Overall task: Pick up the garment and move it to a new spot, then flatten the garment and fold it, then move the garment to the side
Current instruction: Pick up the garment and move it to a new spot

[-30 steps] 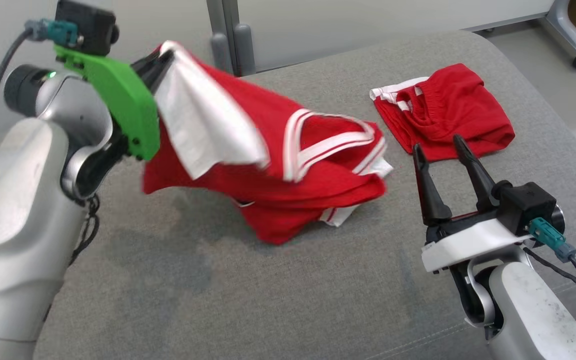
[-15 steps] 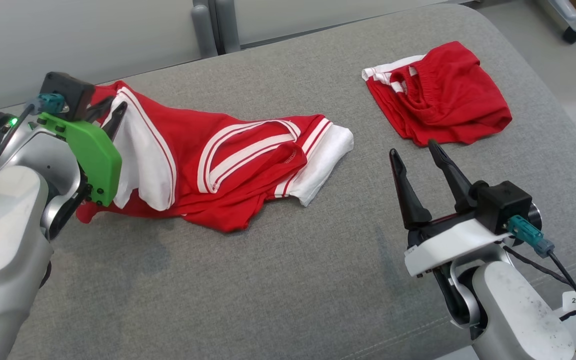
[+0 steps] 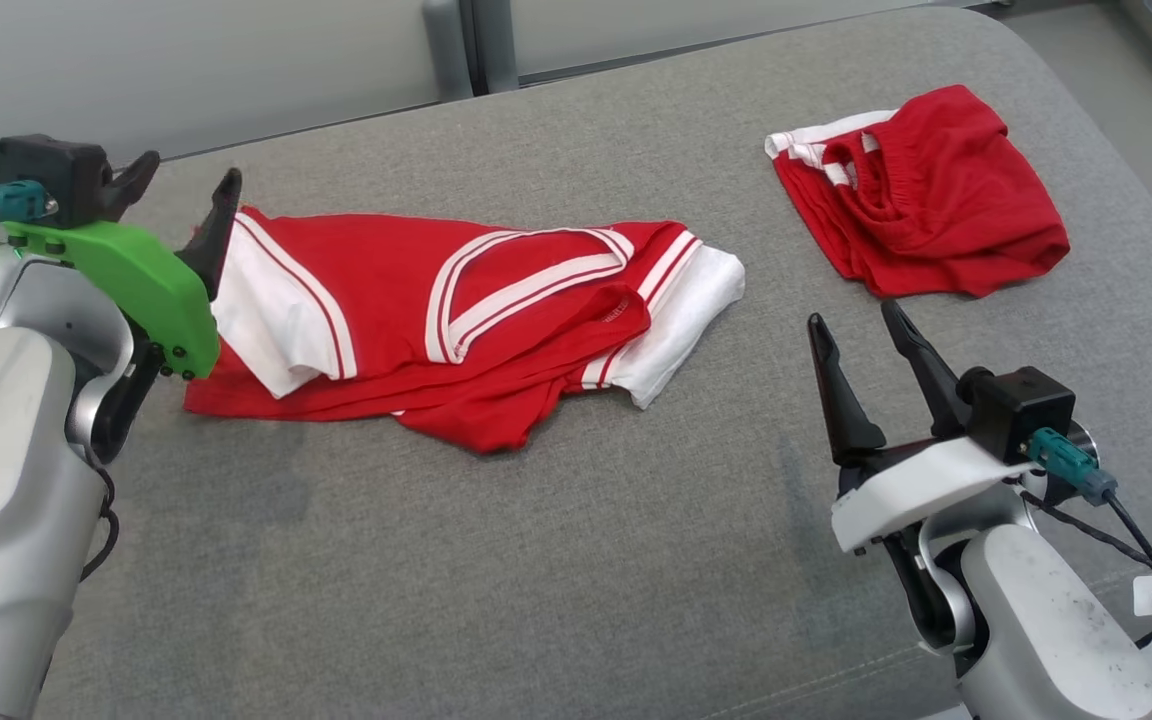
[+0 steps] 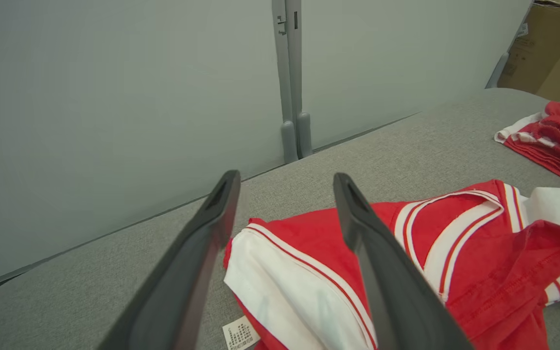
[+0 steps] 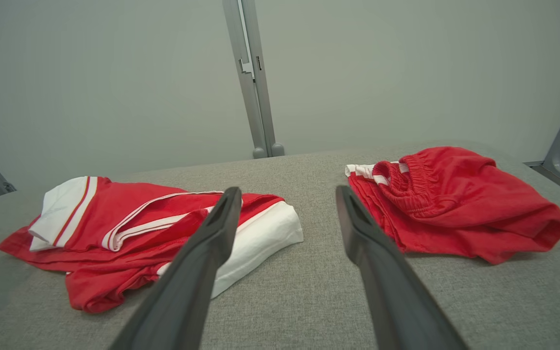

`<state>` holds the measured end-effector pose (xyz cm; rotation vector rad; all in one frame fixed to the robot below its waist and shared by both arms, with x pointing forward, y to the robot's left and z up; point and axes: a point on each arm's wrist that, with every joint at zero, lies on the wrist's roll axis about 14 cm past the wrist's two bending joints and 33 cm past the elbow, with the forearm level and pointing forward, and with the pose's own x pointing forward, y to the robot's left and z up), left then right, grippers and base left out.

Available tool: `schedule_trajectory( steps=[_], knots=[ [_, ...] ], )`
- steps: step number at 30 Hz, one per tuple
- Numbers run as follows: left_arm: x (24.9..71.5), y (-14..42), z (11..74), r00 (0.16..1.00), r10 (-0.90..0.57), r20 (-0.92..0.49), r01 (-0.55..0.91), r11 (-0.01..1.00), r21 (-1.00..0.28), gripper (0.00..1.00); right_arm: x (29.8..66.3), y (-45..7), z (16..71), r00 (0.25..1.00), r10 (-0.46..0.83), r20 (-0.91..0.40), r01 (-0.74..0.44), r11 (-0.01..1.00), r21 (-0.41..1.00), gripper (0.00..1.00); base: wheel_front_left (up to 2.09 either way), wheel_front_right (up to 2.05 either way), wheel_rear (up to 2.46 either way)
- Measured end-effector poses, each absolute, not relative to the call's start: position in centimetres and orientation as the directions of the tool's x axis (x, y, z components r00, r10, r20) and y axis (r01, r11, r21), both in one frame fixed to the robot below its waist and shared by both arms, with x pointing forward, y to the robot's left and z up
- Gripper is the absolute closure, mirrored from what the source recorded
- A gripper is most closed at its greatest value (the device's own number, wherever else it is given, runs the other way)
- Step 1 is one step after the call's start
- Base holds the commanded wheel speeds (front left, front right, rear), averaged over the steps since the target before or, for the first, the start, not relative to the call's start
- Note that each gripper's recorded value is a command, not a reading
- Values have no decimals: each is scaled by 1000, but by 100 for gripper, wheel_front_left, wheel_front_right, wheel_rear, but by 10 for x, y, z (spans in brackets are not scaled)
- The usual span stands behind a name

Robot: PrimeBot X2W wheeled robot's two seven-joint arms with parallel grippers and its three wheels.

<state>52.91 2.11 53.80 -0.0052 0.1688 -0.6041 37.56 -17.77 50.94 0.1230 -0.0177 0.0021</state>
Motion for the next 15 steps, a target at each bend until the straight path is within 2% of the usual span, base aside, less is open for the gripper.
schedule_trajectory(
  steps=[9,15],
  knots=[
    [526,29,579,840,-543,13,541,835,-102,0,378,-186,482,998,3,-68,3,995,96,0,0,0,0],
    [502,21,598,828,-543,138,560,812,-166,0,384,-192,465,991,25,-132,-18,998,52,0,0,0,0]
  ],
)
